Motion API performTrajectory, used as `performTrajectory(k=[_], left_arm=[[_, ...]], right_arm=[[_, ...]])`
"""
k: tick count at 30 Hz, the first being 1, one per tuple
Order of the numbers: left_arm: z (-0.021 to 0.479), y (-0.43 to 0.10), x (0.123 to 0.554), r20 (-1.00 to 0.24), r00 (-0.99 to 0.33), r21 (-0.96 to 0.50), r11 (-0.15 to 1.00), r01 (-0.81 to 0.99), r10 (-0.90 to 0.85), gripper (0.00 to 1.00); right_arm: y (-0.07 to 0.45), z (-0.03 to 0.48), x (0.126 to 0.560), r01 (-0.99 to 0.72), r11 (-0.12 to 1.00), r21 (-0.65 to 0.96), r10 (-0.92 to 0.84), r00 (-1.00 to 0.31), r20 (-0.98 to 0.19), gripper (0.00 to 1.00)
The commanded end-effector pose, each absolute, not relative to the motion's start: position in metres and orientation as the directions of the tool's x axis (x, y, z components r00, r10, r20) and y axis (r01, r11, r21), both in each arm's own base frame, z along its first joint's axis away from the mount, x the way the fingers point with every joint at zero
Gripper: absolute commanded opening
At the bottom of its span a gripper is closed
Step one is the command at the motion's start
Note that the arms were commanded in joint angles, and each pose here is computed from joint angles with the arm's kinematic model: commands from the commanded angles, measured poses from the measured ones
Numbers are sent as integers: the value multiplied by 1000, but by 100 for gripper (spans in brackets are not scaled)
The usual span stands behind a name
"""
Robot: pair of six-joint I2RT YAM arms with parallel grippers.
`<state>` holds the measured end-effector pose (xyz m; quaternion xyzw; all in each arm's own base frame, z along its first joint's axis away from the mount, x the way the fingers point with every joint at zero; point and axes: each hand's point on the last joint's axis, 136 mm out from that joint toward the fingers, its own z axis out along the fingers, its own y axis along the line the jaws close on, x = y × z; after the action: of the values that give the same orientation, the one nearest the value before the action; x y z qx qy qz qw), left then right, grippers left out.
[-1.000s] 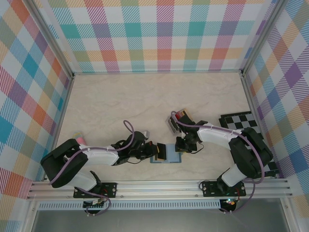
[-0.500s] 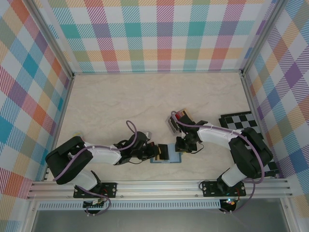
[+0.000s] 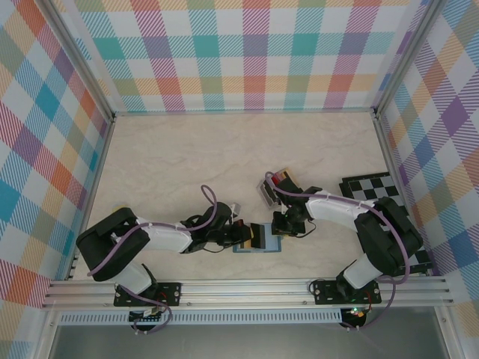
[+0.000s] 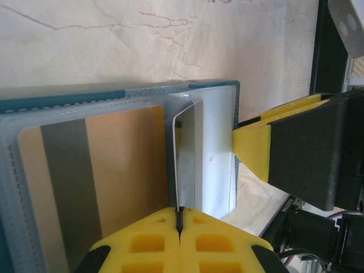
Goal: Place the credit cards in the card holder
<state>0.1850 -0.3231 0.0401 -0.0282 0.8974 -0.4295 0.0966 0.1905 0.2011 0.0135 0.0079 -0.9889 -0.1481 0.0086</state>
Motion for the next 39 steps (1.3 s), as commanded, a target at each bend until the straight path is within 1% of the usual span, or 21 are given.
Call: performTrajectory(k=[1, 5, 8, 14, 24, 27, 33, 35, 39], left_arm=[[35, -330, 178, -137, -987, -762, 646, 51, -83, 0], [37, -338, 181, -142, -987, -761, 647, 57, -80, 1], [37, -343, 182, -141, -987, -759, 649, 56, -79, 2], [35, -353, 182, -134, -988, -758, 651, 51, -79, 2], [29, -359, 177, -133, -989, -735, 676, 52, -70, 7], [31, -359, 177, -137, -988, -732, 680, 51, -73, 9], [39, -341, 179, -190, -979, -664, 744, 76, -70, 21], [40, -332, 178, -204, -976, -639, 766, 74, -77, 26], [41, -326, 176, -213, -975, -627, 774, 84, -68, 27]], right_arm=[[198, -4, 183, 5, 963, 269, -10, -998, 55, 25], [199, -2, 182, 6, 960, 281, -11, -998, 58, 24], [202, 0, 180, 9, 953, 304, -11, -998, 62, 20], [205, 4, 178, 16, 945, 328, -4, -998, 59, 19], [203, 8, 179, 30, 944, 328, 15, -999, 46, 19], [202, 10, 180, 30, 946, 322, 19, -999, 39, 20], [193, 14, 185, 37, 959, 280, 36, -999, 8, 24], [189, 15, 187, 39, 965, 260, 42, -999, -5, 25], [190, 19, 188, 32, 963, 267, 38, -999, -18, 26]])
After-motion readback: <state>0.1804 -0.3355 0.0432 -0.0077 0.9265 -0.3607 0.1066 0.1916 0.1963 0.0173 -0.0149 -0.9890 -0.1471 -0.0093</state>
